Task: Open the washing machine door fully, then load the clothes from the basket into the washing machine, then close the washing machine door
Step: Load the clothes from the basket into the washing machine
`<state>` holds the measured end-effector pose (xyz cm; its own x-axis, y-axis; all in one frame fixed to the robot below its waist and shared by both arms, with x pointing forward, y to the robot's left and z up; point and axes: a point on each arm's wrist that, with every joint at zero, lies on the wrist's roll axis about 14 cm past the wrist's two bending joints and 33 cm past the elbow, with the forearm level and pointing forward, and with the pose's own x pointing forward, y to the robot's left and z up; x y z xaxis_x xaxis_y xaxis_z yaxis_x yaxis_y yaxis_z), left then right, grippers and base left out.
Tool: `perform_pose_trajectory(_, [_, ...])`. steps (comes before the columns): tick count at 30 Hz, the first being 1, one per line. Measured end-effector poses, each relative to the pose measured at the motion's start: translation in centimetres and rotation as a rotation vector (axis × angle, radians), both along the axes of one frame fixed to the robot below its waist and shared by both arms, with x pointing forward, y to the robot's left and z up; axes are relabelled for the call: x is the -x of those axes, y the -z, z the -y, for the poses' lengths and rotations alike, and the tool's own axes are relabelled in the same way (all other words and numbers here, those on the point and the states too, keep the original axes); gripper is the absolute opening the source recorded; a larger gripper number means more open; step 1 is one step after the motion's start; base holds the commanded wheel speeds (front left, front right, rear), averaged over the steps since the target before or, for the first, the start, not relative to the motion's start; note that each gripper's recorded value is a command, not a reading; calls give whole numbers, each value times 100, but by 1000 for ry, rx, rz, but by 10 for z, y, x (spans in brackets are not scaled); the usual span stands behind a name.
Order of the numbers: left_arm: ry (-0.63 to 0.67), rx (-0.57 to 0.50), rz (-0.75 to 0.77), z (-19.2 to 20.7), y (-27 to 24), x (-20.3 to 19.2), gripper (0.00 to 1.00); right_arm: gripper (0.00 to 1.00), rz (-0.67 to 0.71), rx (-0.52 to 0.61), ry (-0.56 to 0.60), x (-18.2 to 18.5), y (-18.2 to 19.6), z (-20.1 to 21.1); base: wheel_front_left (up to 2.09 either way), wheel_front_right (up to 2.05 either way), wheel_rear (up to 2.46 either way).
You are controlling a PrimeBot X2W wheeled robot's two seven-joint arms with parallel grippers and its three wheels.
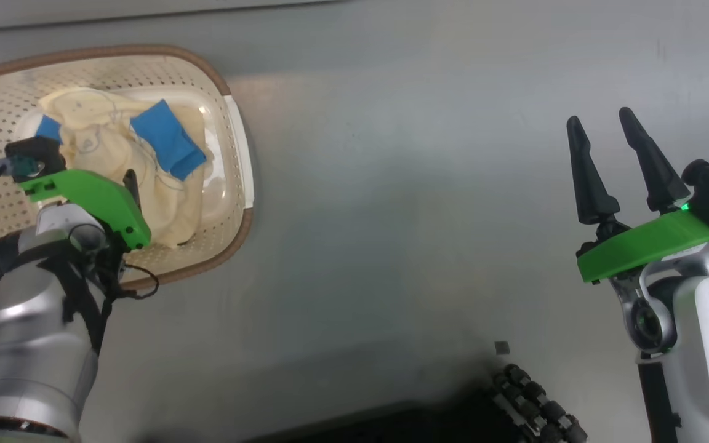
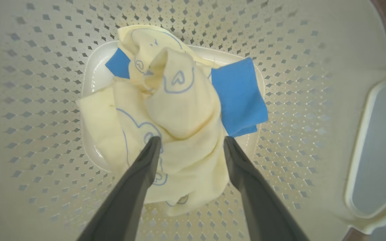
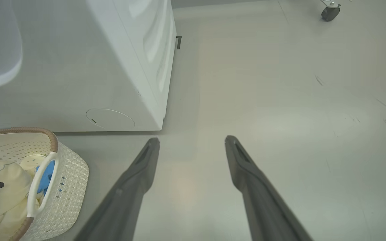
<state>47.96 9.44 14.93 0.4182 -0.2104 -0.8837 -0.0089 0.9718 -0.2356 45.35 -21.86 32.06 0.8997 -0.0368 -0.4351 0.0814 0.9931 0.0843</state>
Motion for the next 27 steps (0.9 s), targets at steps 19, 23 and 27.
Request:
perform_pose_trajectory(19, [-116, 39, -199, 12, 85, 17, 0, 100, -135, 26, 16, 16, 61, 11, 0, 0, 0])
perform_pose_trajectory(23, [-125, 22, -177, 11, 86, 15, 0, 100, -127, 26, 20, 15, 59, 12, 0, 0, 0])
perform_pose_trajectory(27, [-131, 26, -157, 12, 80, 15, 0, 100, -117, 15, 31, 12, 57, 13, 0, 0, 0])
